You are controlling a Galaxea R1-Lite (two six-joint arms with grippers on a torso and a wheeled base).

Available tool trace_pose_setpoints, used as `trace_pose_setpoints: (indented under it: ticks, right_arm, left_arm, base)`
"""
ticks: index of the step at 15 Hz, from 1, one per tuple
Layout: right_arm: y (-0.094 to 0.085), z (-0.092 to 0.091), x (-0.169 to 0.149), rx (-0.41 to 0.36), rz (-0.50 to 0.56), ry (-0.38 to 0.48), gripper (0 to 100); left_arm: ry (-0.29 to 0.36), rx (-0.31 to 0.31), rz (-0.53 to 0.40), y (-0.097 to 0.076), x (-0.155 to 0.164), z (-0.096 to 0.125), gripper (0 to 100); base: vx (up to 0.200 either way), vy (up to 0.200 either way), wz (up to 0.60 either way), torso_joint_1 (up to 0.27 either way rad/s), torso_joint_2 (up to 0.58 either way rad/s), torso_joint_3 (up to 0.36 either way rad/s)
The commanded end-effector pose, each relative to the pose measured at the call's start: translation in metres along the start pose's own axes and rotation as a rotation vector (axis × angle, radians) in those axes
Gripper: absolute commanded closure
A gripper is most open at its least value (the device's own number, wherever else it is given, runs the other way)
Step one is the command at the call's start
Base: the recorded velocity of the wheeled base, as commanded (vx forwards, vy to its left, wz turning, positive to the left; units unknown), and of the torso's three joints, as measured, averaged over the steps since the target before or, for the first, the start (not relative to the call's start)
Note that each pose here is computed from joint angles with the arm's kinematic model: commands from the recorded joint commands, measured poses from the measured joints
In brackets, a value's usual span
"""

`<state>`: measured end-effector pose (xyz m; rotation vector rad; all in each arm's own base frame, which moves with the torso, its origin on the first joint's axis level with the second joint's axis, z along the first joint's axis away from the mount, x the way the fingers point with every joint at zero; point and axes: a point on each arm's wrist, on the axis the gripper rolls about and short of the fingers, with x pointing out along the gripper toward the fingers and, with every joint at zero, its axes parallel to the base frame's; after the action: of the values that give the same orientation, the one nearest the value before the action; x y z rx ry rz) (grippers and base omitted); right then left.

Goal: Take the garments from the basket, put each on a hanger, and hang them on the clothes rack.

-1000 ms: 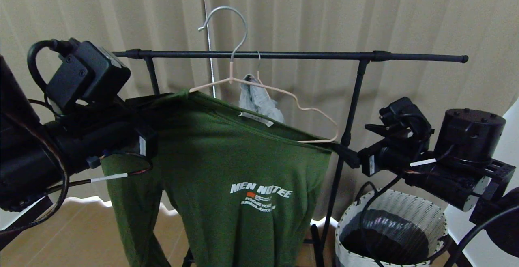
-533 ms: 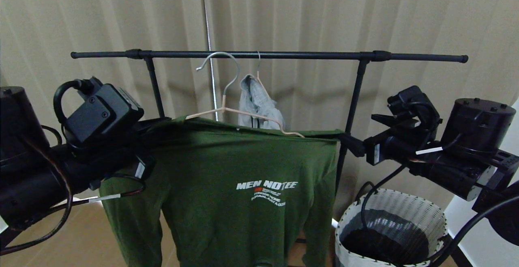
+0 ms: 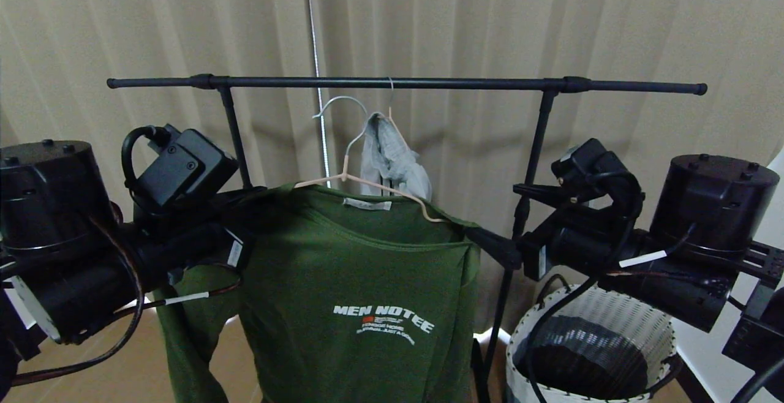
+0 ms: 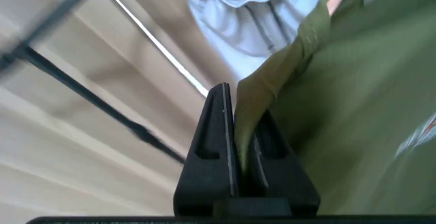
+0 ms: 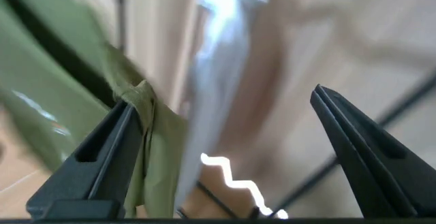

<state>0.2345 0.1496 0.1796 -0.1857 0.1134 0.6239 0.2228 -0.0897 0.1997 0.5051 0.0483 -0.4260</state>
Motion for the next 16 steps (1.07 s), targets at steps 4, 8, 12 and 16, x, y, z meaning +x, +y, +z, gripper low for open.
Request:
trace_pose_setpoints:
  ticks: [4,8,12,16]
  right_arm:
    - [0.027,0.008,0.002,-0.016,0.124,-0.033,0]
    - [0.031,0.009,0.000,-0.059,0.136,-0.042,0]
    - [0.030,0.015,0.016,-0.068,0.126,-0.060,0]
    - [0.030,0.014,0.041,-0.091,0.115,-0.053,0]
  left_arm:
    - [-0.033,-0.008,0.011,-0.004,0.003,0.005,100]
    - [-0.026,-0.011,0.110,-0.003,0.010,0.003,100]
    - [-0.032,-0.018,0.077,-0.012,0.010,0.002,100]
    - [-0.045,-0.042,0.039,-0.022,0.007,0.005,100]
  base:
    - [0.000,0.000,0.00,0.000,0.00,0.000]
    - [0.000,0.000,0.00,0.000,0.00,0.000]
    - [0.000,0.000,0.00,0.000,0.00,0.000]
    - [0.000,0.000,0.00,0.000,0.00,0.000]
